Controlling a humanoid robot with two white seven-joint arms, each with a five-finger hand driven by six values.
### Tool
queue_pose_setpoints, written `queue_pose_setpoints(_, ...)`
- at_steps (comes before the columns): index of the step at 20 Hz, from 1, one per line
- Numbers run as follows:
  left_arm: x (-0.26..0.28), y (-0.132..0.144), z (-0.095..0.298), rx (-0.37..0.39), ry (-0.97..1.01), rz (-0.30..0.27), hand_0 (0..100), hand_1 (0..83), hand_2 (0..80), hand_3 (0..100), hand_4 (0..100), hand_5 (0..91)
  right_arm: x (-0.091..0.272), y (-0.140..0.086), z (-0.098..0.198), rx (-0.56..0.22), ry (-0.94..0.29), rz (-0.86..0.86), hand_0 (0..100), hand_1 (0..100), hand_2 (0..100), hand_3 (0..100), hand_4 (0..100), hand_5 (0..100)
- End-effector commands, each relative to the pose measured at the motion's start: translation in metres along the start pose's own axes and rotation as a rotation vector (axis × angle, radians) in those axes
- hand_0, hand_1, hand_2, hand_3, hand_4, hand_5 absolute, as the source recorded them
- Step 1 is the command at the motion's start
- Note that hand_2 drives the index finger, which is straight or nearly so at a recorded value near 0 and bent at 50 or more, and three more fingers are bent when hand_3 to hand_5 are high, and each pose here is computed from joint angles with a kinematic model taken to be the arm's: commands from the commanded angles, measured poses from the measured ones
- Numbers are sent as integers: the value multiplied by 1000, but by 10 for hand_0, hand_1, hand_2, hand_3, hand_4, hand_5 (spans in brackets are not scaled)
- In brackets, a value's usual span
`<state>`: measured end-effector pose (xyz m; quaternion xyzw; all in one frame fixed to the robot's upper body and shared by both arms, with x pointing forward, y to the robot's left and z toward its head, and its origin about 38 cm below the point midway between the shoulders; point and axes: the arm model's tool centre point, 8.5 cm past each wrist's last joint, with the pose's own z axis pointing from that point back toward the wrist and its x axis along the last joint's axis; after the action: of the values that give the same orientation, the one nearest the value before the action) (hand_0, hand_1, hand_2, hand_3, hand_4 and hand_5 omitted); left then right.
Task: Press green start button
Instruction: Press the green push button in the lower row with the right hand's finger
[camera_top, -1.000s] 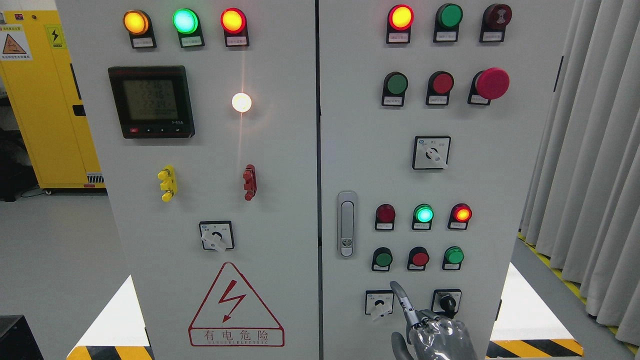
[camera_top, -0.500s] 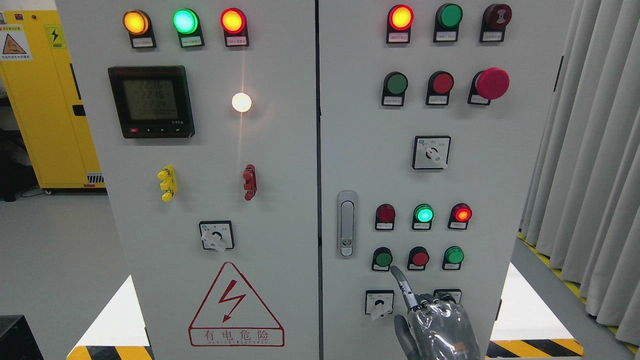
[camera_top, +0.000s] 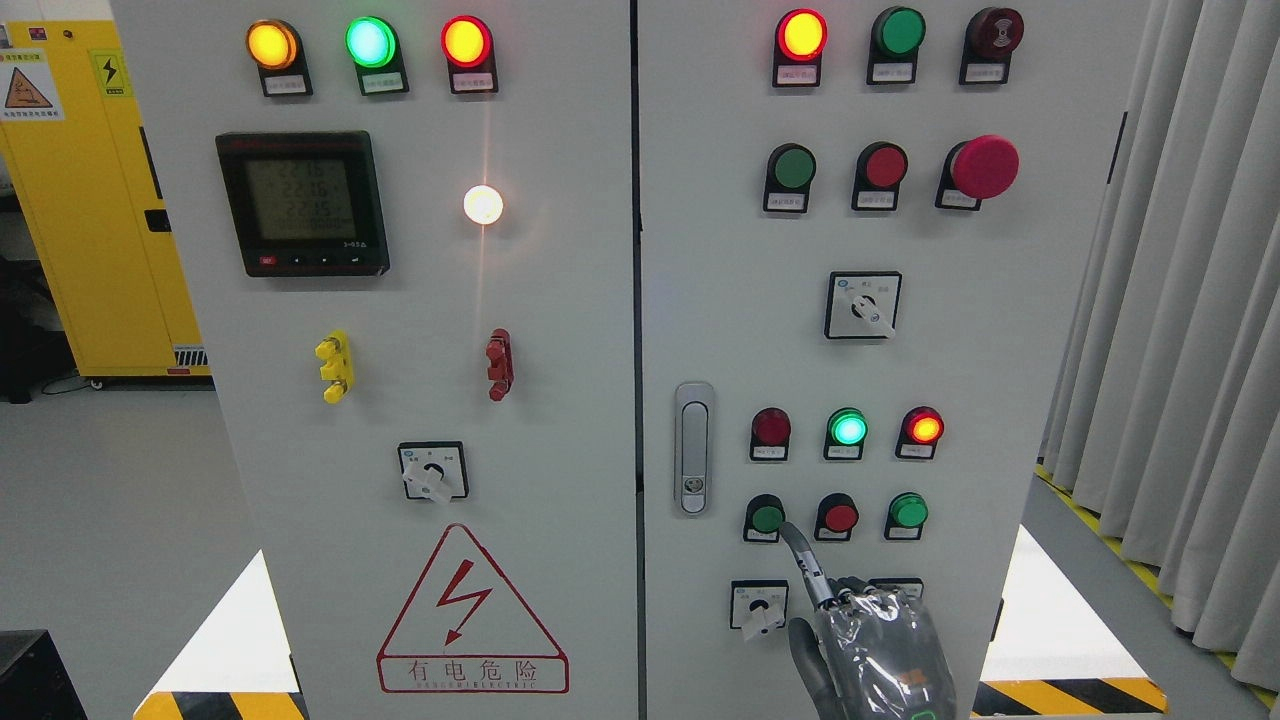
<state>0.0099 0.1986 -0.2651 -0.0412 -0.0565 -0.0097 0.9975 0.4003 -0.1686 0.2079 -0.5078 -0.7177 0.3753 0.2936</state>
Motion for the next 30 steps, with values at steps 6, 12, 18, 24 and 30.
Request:
queue_pose_setpoints(6, 0, 0, 0, 0, 0, 0, 120, 556, 0, 0, 0, 0, 9, 7, -2, 20, -23, -5, 662, 987, 0, 874, 896, 1000)
queue_pose_setpoints(12, 0, 0, 0, -1, 0, -1, 120, 556, 0, 0, 0, 0, 9, 5, -6, 10, -27, -3, 672, 986, 0, 880, 903, 1000)
queue_pose_setpoints(18, 0, 0, 0, 0, 0, 0, 120, 556, 0, 0, 0, 0, 9, 4, -7, 8, -29, 0, 676, 986, 0, 884, 904, 1000)
queue_pose_setpoints(24, 0, 0, 0, 0, 0, 0, 120, 556, 0, 0, 0, 0, 11, 5, -7, 14, -38, 14, 680, 987, 0, 886, 906, 1000)
queue_pose_setpoints(30, 0, 0, 0, 0, 0, 0, 120, 556, 0, 0, 0, 0, 12, 5, -8, 14, -40, 15, 684, 987, 0, 888, 907, 1000)
